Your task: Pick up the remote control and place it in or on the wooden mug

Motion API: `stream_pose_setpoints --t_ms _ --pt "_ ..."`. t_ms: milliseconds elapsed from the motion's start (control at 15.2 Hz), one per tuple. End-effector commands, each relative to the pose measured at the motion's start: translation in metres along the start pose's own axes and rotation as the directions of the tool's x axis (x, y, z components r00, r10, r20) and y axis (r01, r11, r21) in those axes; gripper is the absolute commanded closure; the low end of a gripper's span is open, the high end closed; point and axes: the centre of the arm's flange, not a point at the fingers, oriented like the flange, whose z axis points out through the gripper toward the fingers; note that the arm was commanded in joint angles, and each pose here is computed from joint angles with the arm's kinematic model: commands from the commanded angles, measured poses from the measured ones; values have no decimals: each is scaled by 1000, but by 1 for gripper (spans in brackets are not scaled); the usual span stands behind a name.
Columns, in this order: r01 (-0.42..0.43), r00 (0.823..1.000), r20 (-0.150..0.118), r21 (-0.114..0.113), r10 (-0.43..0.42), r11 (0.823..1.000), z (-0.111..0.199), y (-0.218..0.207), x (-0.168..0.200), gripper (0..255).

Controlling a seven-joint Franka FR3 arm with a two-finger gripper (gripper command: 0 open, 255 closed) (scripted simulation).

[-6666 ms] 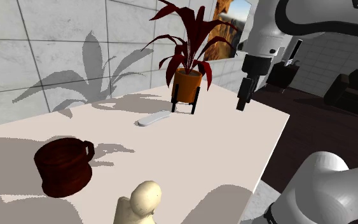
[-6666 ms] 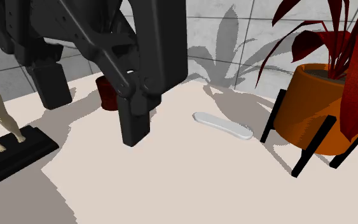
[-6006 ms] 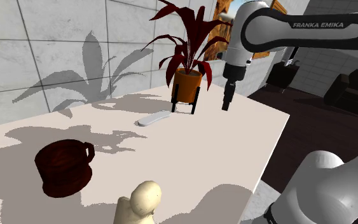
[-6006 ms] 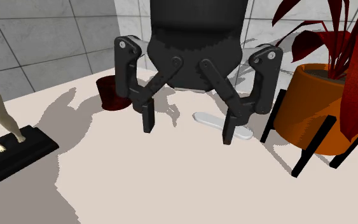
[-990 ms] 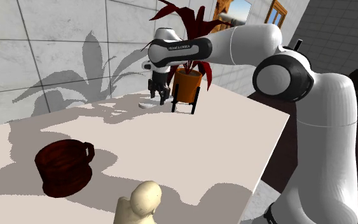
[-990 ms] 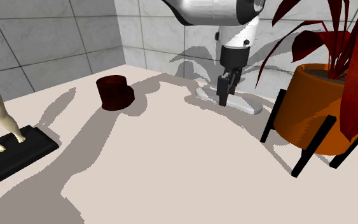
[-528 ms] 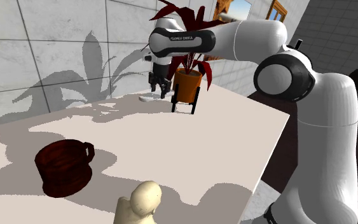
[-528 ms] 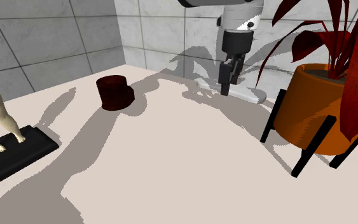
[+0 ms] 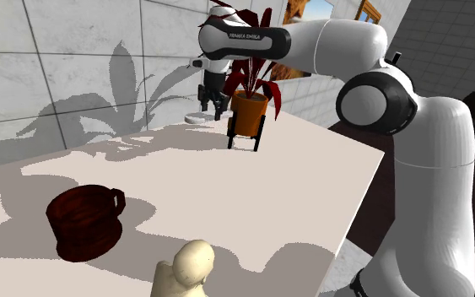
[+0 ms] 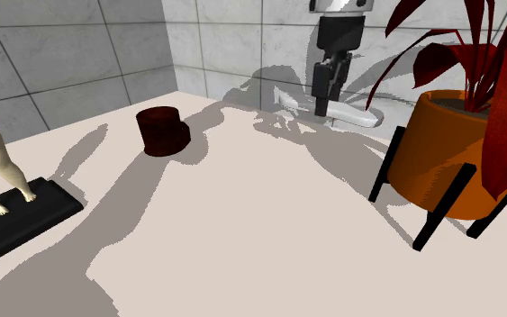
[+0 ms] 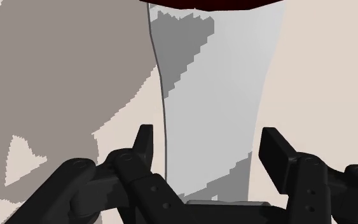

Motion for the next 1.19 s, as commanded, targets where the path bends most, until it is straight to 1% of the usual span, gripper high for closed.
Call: stream_pose_setpoints --t_ms 0,1122 --pt "0 1000 0 0 0 1000 -5 1 -1 255" --pt "0 1000 0 0 0 1000 -12 -55 217 255"
